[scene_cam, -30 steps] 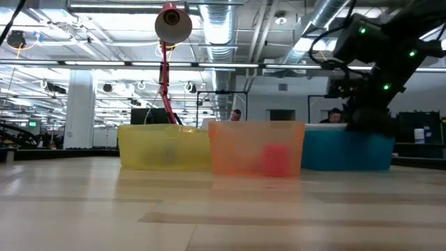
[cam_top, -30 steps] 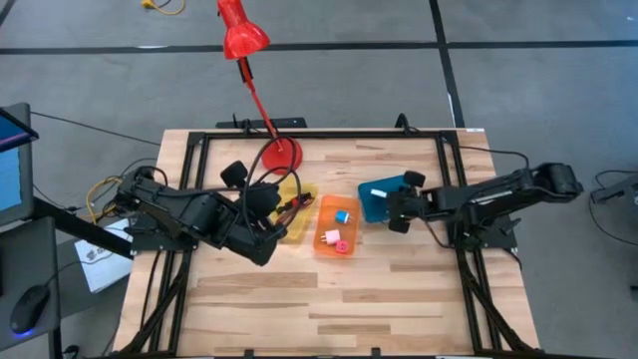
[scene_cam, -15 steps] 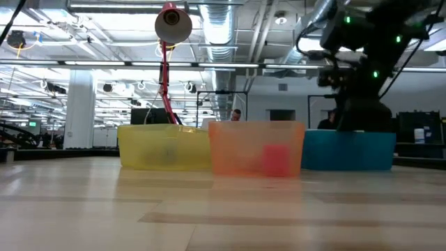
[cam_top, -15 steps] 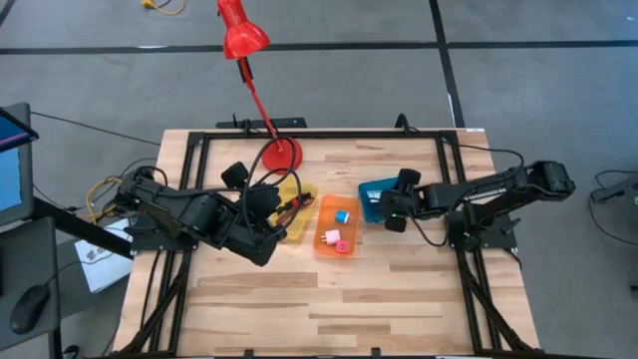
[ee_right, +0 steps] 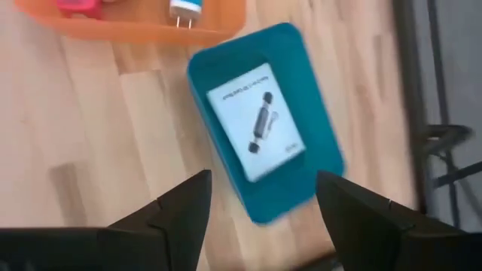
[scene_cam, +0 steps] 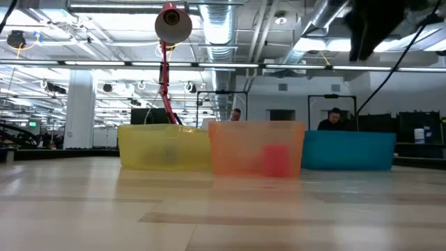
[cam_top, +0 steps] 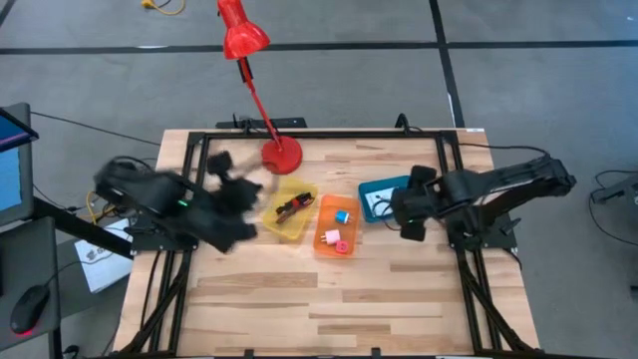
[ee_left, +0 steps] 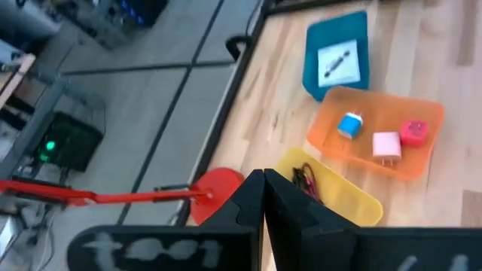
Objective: Pick and place items into bin
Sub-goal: Return to Home Position
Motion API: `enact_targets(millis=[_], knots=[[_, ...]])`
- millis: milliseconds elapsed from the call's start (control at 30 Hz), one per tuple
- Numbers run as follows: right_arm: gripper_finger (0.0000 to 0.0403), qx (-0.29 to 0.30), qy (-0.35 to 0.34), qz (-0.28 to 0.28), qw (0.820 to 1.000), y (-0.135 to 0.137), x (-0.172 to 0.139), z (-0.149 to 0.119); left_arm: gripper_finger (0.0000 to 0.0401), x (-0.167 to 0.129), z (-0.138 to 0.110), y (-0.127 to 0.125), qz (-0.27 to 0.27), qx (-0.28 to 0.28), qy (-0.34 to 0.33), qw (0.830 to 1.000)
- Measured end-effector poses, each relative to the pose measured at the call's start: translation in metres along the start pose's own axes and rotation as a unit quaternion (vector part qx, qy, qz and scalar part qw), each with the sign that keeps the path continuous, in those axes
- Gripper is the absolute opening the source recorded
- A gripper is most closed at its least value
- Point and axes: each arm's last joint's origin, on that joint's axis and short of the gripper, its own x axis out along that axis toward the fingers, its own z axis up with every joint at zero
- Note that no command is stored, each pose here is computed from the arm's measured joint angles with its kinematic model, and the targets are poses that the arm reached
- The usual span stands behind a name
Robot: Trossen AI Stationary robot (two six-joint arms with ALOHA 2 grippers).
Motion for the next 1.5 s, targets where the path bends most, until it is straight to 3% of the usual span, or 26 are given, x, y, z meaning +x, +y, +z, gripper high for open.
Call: enact_targets(millis=[100, 200, 300, 367, 467, 533, 600, 667, 733, 800, 833, 900, 1000, 1067, 1167, 1200, 1267, 1333, 1400, 1500], knots=[[0.0234, 0.019, 0.002, 0.007, 1.0, -0.008, -0.03, -0.002, 0.0, -0.025, -0.012, 0.033, -0.031, 0.019, -0.029, 0.999], [0.0234, 0.033, -0.03, -0.003, 0.999, -0.014, -0.053, -0.006, 0.0, -0.048, -0.03, 0.067, -0.102, 0.034, -0.052, 0.993], [0.0234, 0.046, -0.099, -0.025, 0.994, -0.024, -0.071, -0.016, 0.0, -0.067, -0.052, 0.099, -0.172, -0.033, -0.067, 0.982], [0.0234, 0.057, -0.145, -0.007, 0.988, -0.03, -0.08, -0.024, 0.0, -0.077, -0.069, 0.118, -0.204, -0.091, -0.074, 0.972], [0.0234, 0.018, -0.23, 0.03, 0.973, -0.032, -0.086, -0.04, 0.0, -0.081, -0.102, 0.138, -0.22, -0.106, -0.085, 0.966], [0.0234, -0.007, -0.297, 0.073, 0.952, -0.032, -0.085, -0.053, 0.0, -0.076, -0.128, 0.145, -0.215, -0.125, -0.089, 0.964], [0.0234, -0.028, -0.365, 0.128, 0.922, -0.03, -0.075, -0.065, 0.0, -0.063, -0.147, 0.138, -0.218, -0.159, -0.114, 0.956], [0.0234, -0.046, -0.443, 0.19, 0.875, -0.022, -0.061, -0.072, 0.0, -0.041, -0.155, 0.11, -0.26, -0.161, -0.158, 0.939], [0.0234, -0.069, -0.5, 0.247, 0.827, -0.01, -0.041, -0.076, 0.0, -0.02, -0.159, 0.075, -0.342, -0.139, -0.222, 0.902], [0.0234, -0.082, -0.523, 0.278, 0.802, 0.002, -0.017, -0.082, 0.0, 0.0, -0.167, 0.048, -0.388, -0.124, -0.273, 0.871], [0.0234, -0.078, -0.525, 0.28, 0.8, 0.006, -0.005, -0.085, 0.0, 0.008, -0.174, 0.04, -0.389, -0.122, -0.284, 0.868], [0.0234, -0.056, -0.527, 0.278, 0.801, 0.009, 0.015, -0.094, 0.0, 0.02, -0.188, 0.036, -0.352, -0.135, -0.288, 0.88], [0.0234, -0.03, -0.563, 0.277, 0.778, 0.005, 0.022, -0.108, 0.0, 0.025, -0.211, 0.048, -0.277, -0.191, -0.28, 0.899], [0.0234, -0.013, -0.585, 0.281, 0.761, -0.003, 0.02, -0.118, 0.0, 0.019, -0.222, 0.061, -0.286, -0.213, -0.303, 0.884], [0.0234, 0.005, -0.605, 0.289, 0.742, -0.012, 0.019, -0.135, 0.0, 0.006, -0.235, 0.079, -0.34, -0.207, -0.372, 0.838], [0.0234, 0.008, -0.61, 0.29, 0.737, -0.014, 0.02, -0.139, 0.0, 0.005, -0.241, 0.081, -0.348, -0.196, -0.388, 0.83], [0.0234, 0.013, -0.62, 0.291, 0.729, -0.014, 0.027, -0.146, 0.0, 0.007, -0.252, 0.084, -0.348, -0.19, -0.404, 0.824], [0.0234, 0.014, -0.624, 0.291, 0.725, -0.012, 0.037, -0.15, 0.0, 0.012, -0.255, 0.079, -0.341, -0.187, -0.401, 0.829], [0.0234, 0.015, -0.614, 0.293, 0.733, -0.005, 0.049, -0.149, 0.0, 0.016, -0.256, 0.074, -0.342, -0.177, -0.383, 0.84], [0.0234, 0.027, -0.603, 0.303, 0.737, 0.0, 0.058, -0.147, 0.0, 0.018, -0.254, 0.071, -0.341, -0.186, -0.401, 0.83]])
